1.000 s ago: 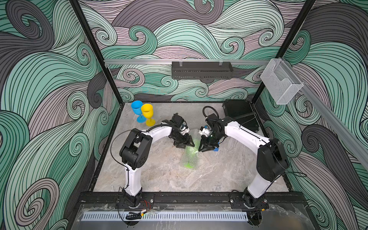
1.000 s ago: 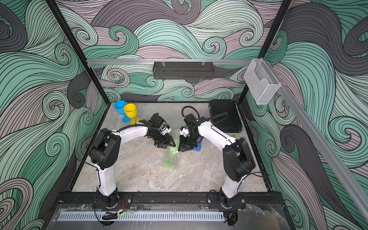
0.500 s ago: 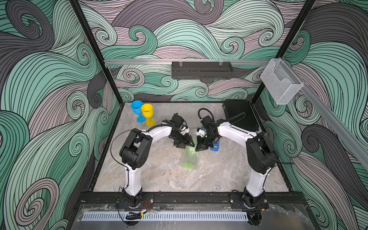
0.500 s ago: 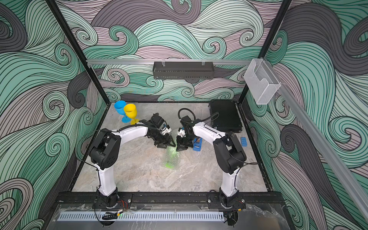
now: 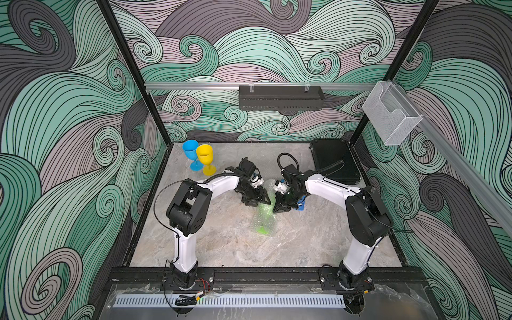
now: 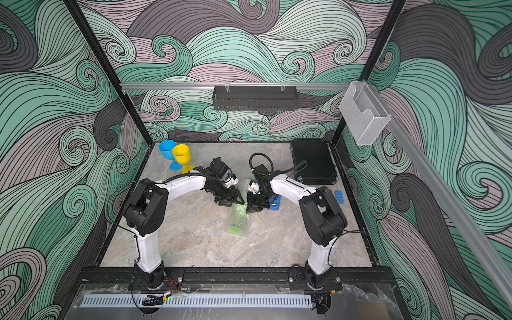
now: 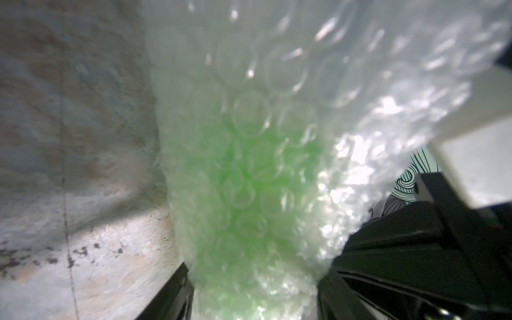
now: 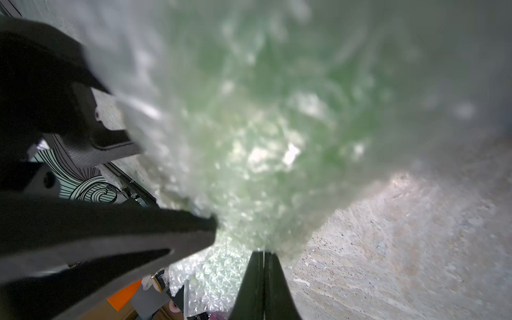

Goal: Wrap wine glasses in bubble wrap
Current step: Stick the tape on the bubble wrap.

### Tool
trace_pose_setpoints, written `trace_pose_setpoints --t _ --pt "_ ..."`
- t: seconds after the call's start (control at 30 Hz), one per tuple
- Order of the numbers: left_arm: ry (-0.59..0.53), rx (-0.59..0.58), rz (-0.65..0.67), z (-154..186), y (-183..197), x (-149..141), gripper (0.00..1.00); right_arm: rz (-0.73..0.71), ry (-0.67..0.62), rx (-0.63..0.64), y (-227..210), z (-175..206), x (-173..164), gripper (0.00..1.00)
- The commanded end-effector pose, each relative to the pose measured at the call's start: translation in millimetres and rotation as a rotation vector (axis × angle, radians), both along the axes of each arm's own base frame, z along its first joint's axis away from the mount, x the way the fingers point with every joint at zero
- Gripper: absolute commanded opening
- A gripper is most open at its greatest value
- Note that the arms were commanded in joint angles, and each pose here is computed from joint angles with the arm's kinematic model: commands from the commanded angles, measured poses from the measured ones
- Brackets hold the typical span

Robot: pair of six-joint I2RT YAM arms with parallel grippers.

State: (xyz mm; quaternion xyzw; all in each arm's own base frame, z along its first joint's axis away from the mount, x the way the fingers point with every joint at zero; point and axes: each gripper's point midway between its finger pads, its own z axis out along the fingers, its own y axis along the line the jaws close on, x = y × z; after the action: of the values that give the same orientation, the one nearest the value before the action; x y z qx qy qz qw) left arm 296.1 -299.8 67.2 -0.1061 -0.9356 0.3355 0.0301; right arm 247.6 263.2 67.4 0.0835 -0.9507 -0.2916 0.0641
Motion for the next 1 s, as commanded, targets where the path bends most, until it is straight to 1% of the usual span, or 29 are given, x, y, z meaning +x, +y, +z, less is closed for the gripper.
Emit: trace_pose_setpoints --t 0.0,0.1,0.3,0.4,0.53,0.7,0.8,0.97 --pt "0.037 0.040 -0.003 -10.1 3.0 -7.2 0.64 -0.017 -0.035 0.026 2.4 0.0 0.3 0.07" --pt "0.037 0.041 -0.002 -10.1 2.9 -6.7 0.64 -0.024 -0.033 0.032 5.1 -9.2 4.4 0.07" --pt "0.037 0.040 -0.002 -9.8 2.7 -6.7 0.64 -0.027 -0.067 -0.005 4.8 -22.8 20.6 0.06" --pt "0.039 0.040 -0.002 -10.1 2.8 -7.0 0.64 -0.025 -0.075 0.015 5.4 -14.3 18.4 0.06" --pt "0.040 0.040 -0.003 -10.5 2.1 -7.2 0.64 -0.017 -0.097 0.045 2.7 8.7 8.3 0.07" --pt "0.041 0.042 -0.003 -11.1 2.6 -7.7 0.63 -0.036 -0.120 0.119 10.7 30.8 4.6 0.08" --pt "0.040 0.042 -0.003 -10.8 2.3 -7.2 0.64 -0.039 -0.120 0.142 20.6 31.6 10.2 0.08" --pt "0.042 0.043 -0.003 -10.8 3.0 -8.4 0.64 -0.037 -0.100 0.139 31.8 18.1 17.7 0.07"
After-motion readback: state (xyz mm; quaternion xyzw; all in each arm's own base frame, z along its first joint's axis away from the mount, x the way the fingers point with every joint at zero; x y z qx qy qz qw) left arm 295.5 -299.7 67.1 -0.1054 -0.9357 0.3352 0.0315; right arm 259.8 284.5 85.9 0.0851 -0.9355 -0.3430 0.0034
